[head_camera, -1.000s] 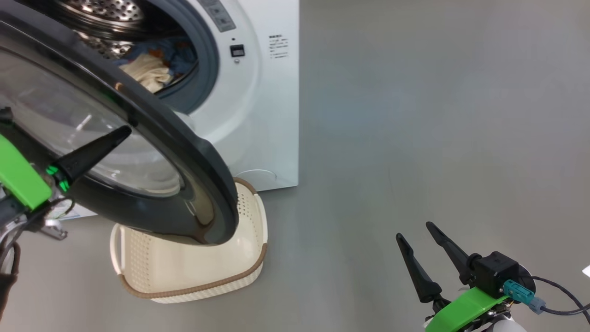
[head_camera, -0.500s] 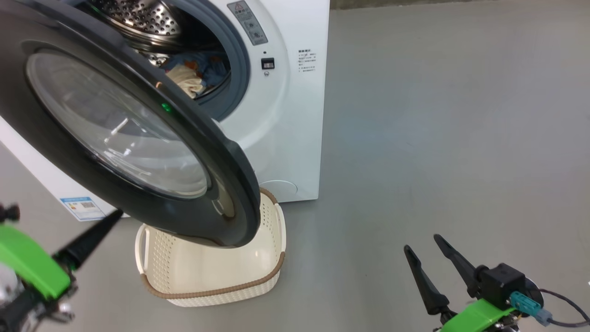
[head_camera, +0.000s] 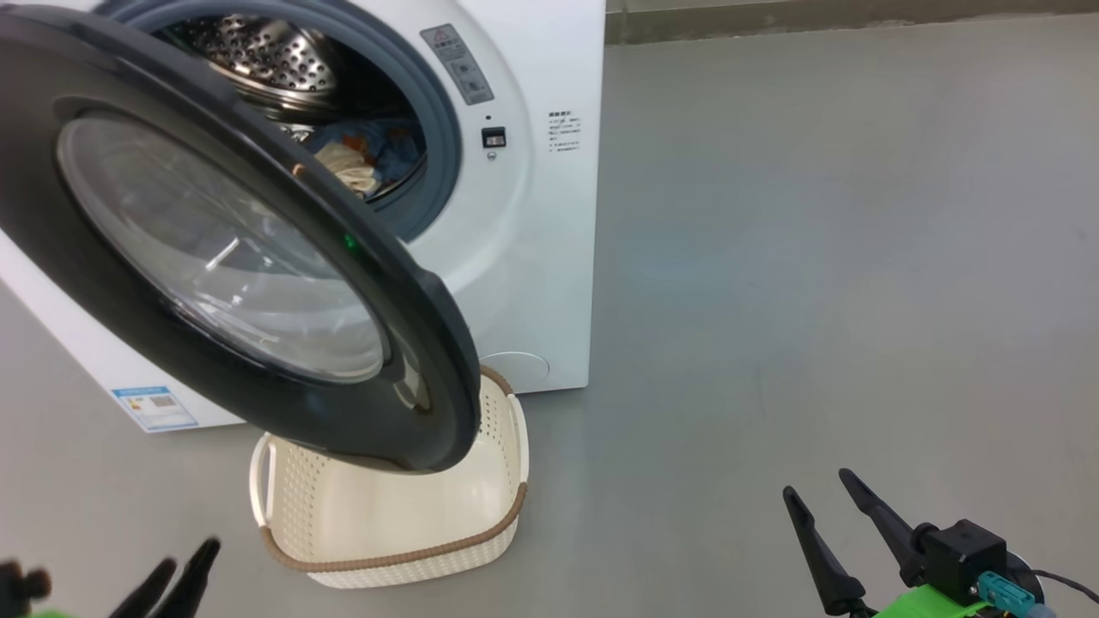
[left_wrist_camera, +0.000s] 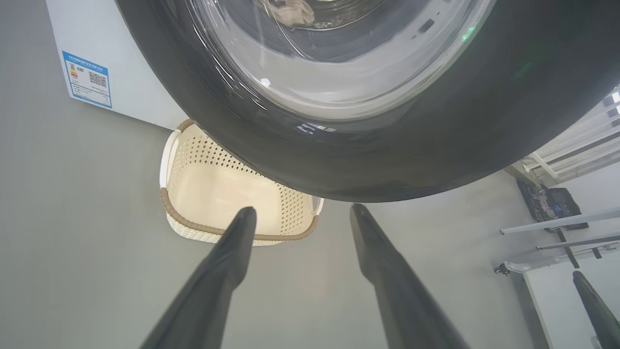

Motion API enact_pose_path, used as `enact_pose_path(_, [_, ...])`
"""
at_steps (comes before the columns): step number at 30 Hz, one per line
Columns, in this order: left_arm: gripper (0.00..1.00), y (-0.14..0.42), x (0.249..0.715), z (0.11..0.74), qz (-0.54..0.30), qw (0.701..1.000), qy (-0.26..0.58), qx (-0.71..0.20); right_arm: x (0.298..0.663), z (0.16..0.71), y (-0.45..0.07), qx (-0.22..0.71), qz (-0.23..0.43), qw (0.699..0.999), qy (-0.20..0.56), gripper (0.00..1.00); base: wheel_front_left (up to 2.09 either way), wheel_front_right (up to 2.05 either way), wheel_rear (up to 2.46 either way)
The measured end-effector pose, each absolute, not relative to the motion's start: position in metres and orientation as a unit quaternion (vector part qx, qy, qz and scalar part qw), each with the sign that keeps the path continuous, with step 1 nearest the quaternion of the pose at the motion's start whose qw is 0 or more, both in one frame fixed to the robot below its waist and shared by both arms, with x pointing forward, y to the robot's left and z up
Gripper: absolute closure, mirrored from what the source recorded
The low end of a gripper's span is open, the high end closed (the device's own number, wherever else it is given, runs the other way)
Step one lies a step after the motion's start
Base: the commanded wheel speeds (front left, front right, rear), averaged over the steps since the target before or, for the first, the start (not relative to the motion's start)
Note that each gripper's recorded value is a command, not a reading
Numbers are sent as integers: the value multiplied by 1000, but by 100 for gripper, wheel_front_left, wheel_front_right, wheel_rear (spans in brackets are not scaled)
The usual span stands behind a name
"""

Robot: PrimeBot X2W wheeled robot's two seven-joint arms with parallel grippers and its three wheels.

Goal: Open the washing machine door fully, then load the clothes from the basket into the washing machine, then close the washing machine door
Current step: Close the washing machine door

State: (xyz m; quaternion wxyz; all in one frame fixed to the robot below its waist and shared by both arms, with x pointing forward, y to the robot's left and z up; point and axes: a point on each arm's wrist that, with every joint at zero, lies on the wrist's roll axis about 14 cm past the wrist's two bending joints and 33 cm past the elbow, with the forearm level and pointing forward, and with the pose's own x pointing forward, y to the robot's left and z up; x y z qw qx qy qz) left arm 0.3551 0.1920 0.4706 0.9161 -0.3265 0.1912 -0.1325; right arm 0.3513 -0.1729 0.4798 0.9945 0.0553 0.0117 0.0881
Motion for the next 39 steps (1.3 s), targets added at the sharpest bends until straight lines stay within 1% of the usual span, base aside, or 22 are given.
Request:
enact_pose_path(4, [0, 196, 349, 457, -110, 924, 175, -321, 346, 478, -181, 54, 78, 995, 14, 0, 0, 0, 0])
enact_pose_path(7, [0, 198, 345, 449, -104, 935, 162, -298, 344, 480, -188, 53, 68, 996, 11, 0, 0, 0, 0])
enact_pose_path(13, [0, 199, 344, 431, -101, 950, 164, -245, 337, 482, -200, 54, 48, 997, 7, 0, 0, 0, 0])
enact_pose_path(15, [0, 201, 353, 438, -96, 957, 142, -233, 335, 483, -206, 54, 40, 998, 5, 0, 0, 0, 0])
enact_pose_path(20, [0, 202, 362, 449, -97, 978, 101, -155, 332, 484, -217, 53, 23, 998, 3, 0, 0, 0, 0])
enact_pose_path(33, [0, 206, 362, 473, -55, 995, 27, -84, 323, 488, -243, 53, -19, 998, -7, 0, 0, 0, 0])
enact_pose_path(39, [0, 208, 361, 475, -44, 996, 21, -70, 323, 489, -248, 52, -26, 998, -8, 0, 0, 0, 0])
